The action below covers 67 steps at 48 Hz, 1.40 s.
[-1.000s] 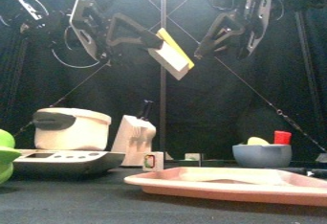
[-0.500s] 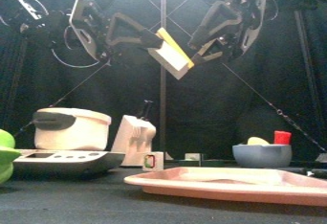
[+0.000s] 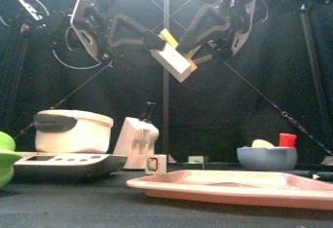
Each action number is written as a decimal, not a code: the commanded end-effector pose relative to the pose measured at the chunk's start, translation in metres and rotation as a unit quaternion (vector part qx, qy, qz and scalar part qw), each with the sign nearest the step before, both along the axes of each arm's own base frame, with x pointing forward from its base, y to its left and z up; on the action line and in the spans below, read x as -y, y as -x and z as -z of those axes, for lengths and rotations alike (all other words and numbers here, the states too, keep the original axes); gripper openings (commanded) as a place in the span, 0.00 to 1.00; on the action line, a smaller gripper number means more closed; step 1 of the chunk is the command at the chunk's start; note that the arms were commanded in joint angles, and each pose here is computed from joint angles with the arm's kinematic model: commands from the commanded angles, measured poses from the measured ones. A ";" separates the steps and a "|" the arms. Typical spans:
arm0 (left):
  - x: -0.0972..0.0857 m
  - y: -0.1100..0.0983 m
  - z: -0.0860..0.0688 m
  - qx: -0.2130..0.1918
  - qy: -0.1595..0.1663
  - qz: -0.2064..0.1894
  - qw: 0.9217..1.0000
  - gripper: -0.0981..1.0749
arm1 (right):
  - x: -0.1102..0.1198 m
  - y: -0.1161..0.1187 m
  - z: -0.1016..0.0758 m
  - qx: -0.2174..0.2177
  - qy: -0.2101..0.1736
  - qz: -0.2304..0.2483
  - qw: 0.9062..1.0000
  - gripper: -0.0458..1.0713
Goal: Separate egg and rice
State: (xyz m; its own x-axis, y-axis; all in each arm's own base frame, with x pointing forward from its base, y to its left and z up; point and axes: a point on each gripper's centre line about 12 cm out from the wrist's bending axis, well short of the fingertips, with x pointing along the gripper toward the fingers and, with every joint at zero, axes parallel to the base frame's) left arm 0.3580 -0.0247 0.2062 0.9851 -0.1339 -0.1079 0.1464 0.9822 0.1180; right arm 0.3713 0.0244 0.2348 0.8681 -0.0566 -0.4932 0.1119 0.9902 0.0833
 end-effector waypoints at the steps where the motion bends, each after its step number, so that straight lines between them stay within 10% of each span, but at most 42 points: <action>1: 0.000 -0.004 -0.012 0.020 0.001 0.000 1.000 0.52 | 0.001 -0.004 -0.014 0.019 0.003 -0.001 1.000 0.80; 22: -0.001 -0.002 -0.009 0.015 0.001 -0.002 1.000 0.52 | 0.001 0.001 -0.018 0.024 -0.005 0.002 1.000 0.41; 67: -0.006 0.012 -0.008 0.013 0.002 -0.008 1.000 0.52 | 0.002 0.059 -0.019 0.030 -0.069 0.026 0.997 0.39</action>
State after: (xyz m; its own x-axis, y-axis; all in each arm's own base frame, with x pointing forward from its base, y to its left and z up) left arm 0.3445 -0.0194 0.2043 0.9861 -0.1195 -0.1154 0.1328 0.9843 0.1160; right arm 0.3138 0.0219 0.2430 0.8789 -0.0421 -0.4751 0.1620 0.9632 0.2143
